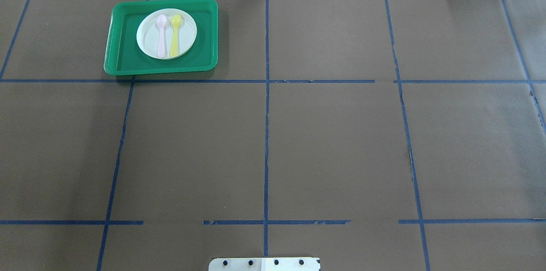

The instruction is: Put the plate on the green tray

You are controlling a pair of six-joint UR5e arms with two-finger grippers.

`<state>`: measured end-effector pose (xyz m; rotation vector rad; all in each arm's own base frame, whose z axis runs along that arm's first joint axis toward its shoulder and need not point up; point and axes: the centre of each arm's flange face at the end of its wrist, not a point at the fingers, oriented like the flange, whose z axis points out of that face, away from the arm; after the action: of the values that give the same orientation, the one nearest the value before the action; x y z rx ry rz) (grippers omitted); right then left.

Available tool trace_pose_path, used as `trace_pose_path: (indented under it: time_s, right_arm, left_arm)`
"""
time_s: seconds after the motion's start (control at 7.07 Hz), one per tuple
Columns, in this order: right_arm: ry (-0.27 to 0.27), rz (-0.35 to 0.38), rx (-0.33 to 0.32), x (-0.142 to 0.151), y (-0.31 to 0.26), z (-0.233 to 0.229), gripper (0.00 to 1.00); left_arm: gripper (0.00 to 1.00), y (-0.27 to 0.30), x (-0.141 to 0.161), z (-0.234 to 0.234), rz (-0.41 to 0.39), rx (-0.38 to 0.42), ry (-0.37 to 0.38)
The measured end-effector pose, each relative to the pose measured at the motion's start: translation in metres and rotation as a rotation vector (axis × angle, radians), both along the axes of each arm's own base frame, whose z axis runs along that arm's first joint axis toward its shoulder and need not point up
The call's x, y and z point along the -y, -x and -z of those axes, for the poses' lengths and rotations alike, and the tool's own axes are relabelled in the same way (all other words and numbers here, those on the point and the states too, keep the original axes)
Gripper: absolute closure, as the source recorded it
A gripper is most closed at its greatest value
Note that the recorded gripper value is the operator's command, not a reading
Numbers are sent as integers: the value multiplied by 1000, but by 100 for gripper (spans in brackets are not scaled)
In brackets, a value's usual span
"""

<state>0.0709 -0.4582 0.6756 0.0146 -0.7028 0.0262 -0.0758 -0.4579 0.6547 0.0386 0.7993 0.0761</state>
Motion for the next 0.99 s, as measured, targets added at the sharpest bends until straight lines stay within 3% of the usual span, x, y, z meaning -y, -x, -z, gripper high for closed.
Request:
trace_pose_path:
  time_s: [0.99]
  right_arm:
    - [0,0,0,0,0,0,0]
  left_arm:
    - [0,0,-2,-3,0,-1,12]
